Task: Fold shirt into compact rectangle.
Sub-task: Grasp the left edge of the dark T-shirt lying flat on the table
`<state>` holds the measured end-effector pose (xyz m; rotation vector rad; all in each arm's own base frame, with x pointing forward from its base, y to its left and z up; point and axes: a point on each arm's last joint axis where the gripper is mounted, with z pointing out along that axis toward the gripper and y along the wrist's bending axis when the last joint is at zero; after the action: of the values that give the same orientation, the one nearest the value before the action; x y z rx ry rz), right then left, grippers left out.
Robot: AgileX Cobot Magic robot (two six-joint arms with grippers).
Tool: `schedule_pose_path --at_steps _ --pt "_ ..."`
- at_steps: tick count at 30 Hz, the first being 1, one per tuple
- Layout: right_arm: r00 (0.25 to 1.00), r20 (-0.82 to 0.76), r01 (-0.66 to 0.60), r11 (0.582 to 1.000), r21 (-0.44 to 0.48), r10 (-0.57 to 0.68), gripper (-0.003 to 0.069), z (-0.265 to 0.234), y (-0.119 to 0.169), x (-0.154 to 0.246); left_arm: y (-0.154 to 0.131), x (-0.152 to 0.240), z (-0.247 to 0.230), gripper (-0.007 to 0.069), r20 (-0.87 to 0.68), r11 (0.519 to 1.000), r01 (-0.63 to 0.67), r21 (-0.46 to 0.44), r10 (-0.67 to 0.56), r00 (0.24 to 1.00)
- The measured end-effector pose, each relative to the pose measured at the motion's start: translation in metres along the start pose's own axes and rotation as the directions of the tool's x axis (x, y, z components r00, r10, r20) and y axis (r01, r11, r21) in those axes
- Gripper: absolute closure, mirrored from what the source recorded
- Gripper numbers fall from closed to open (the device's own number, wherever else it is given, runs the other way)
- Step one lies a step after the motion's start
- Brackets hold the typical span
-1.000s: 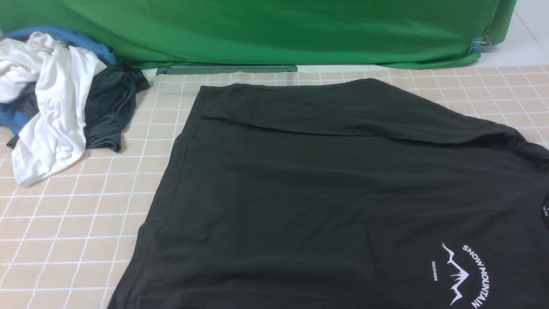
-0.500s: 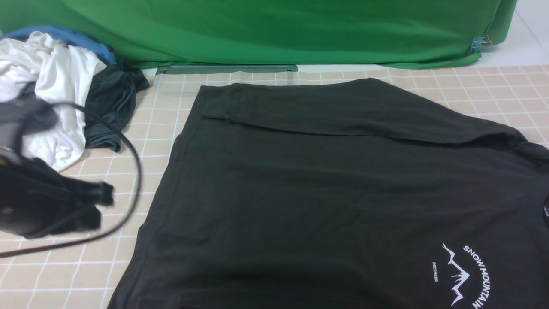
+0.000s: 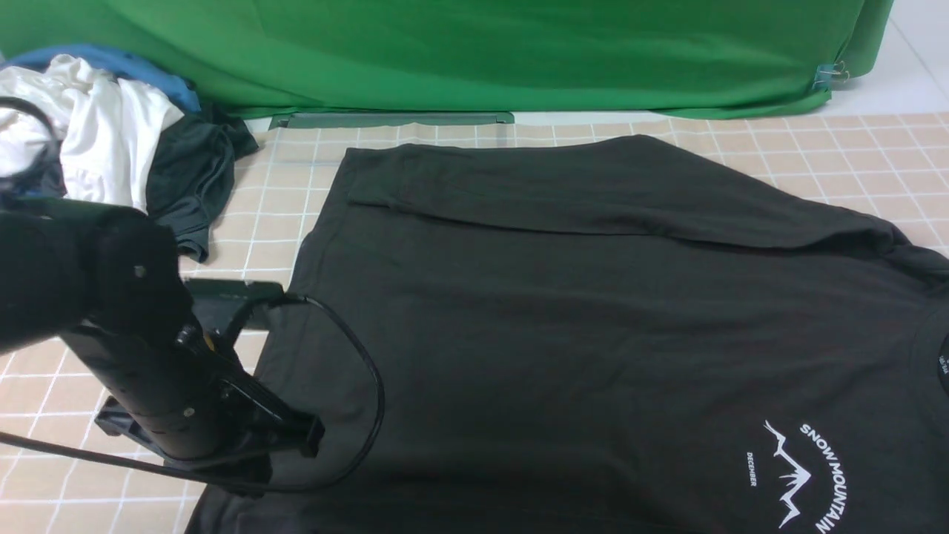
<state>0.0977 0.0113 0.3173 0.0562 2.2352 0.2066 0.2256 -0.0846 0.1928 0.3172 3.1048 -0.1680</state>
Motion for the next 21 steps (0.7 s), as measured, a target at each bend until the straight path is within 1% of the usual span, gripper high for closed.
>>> schedule_pose_path --at_steps 1,2,3,6,9,11,14,17,21 --pt "1.000 -0.023 0.007 1.000 -0.024 -0.008 0.0617 0.004 0.002 -0.003 0.001 -0.001 0.005 0.0522 -0.020 1.000 -0.003 -0.010 0.003 1.000" --pt "0.999 -0.031 0.008 0.999 -0.037 -0.009 0.0617 0.006 0.003 -0.004 0.001 -0.002 0.007 0.0509 -0.028 1.000 -0.004 -0.014 0.004 1.000" --pt "0.999 -0.048 0.008 0.997 -0.074 -0.012 0.0617 0.011 0.006 -0.006 0.002 -0.002 0.011 0.0437 -0.047 1.000 -0.006 -0.019 0.005 0.999" --pt "0.998 -0.059 0.009 0.993 -0.119 -0.016 0.0615 0.014 0.010 -0.007 0.003 -0.002 0.015 0.0312 -0.079 1.000 -0.003 -0.022 0.002 0.997" --pt "0.998 -0.055 0.013 0.990 -0.137 -0.021 0.0614 0.015 0.012 -0.008 0.003 -0.002 0.017 0.0174 -0.090 1.000 -0.002 -0.022 0.000 0.996" --pt "0.998 -0.052 0.015 0.990 -0.141 -0.023 0.0614 0.015 0.012 -0.008 0.002 -0.002 0.017 0.0113 -0.095 1.000 -0.003 -0.022 0.001 0.995" --pt "0.998 -0.052 0.017 0.990 -0.142 -0.024 0.0609 0.015 0.012 -0.008 0.000 0.001 0.018 0.0079 -0.109 1.000 0.012 -0.004 -0.012 0.994" --pt "0.998 -0.052 0.016 0.990 -0.143 -0.024 0.0604 0.015 0.012 -0.008 -0.001 0.008 0.026 0.0083 -0.123 1.000 0.008 0.022 -0.005 0.992" --pt "0.998 -0.050 0.017 0.990 -0.143 -0.024 0.0599 0.015 0.012 -0.008 -0.001 0.012 0.035 0.0095 -0.096 0.999 -0.022 0.036 0.026 0.995"
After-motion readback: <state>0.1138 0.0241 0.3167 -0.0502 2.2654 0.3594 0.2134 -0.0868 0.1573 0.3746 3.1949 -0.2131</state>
